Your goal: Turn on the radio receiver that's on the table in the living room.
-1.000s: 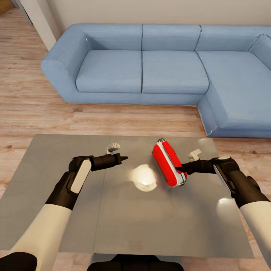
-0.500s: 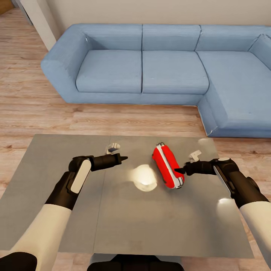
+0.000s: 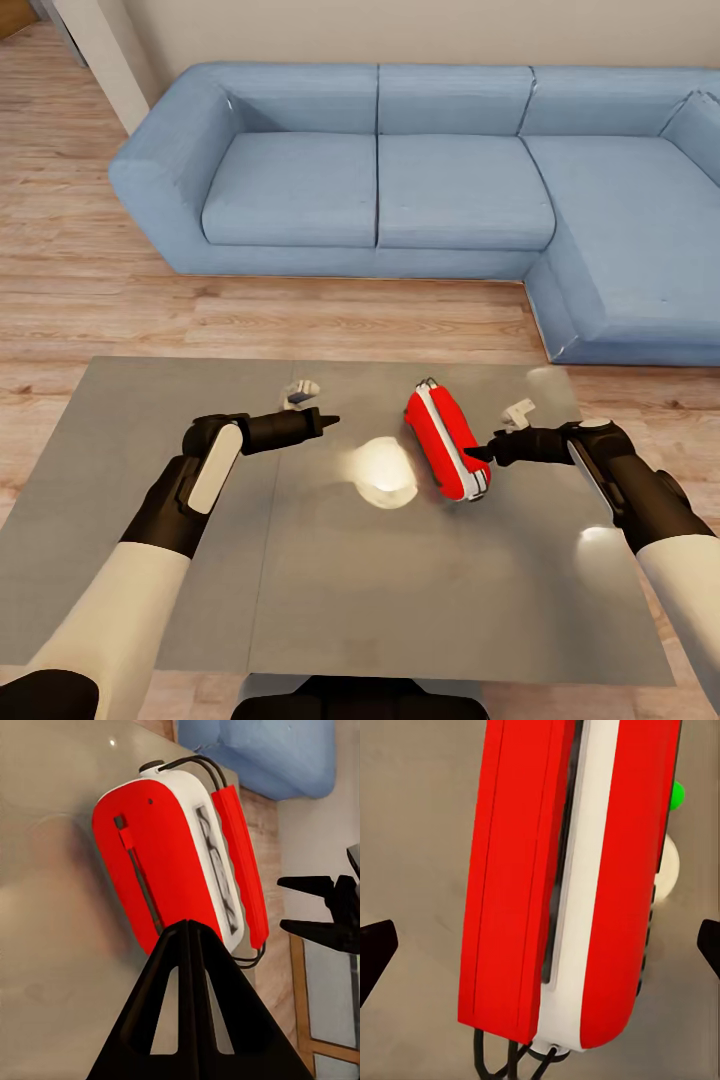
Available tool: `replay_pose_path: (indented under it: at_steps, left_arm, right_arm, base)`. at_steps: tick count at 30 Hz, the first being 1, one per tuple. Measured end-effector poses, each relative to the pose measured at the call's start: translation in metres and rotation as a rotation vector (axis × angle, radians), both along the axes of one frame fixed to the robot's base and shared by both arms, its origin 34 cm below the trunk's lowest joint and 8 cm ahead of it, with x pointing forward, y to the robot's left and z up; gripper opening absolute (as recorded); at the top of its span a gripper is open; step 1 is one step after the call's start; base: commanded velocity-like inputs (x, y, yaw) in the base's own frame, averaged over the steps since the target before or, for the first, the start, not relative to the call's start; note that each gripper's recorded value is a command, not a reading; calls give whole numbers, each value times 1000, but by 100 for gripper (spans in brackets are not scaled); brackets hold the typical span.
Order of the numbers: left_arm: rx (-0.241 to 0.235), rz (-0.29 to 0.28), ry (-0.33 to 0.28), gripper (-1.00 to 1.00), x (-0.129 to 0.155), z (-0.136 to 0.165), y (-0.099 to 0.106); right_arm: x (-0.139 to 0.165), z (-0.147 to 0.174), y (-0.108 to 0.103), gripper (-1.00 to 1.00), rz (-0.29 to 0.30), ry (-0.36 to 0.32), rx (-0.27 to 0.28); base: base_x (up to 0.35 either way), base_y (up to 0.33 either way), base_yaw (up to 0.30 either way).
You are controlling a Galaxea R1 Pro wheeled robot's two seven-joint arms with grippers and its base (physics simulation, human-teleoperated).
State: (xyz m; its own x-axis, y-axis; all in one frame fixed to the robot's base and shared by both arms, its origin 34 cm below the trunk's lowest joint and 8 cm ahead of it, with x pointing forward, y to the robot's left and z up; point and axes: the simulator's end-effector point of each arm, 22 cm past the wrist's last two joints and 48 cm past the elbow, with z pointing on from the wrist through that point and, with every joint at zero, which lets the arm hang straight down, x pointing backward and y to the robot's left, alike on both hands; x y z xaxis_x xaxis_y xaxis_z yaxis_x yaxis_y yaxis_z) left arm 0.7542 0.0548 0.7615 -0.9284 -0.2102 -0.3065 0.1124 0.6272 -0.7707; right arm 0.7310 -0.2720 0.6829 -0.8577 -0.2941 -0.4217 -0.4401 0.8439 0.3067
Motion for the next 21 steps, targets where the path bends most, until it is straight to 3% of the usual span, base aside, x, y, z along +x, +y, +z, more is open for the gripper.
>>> replay_pose_path:
  at_steps: [9,13,21]
  left_arm:
    - [0,0,0,-100,0,0,0]
    - [-1,0,0,-100,0,0,0]
    - [-1,0,0,-100,0,0,0]
  right_arm:
    - [5,8,1,100,10,-15,-3]
    - [19,33,7,100,26,-59,1]
    - [11,87,15,100,24,-39,-47]
  base:
    - [0,0,0]
    - [0,0,0]
    - [0,0,0]
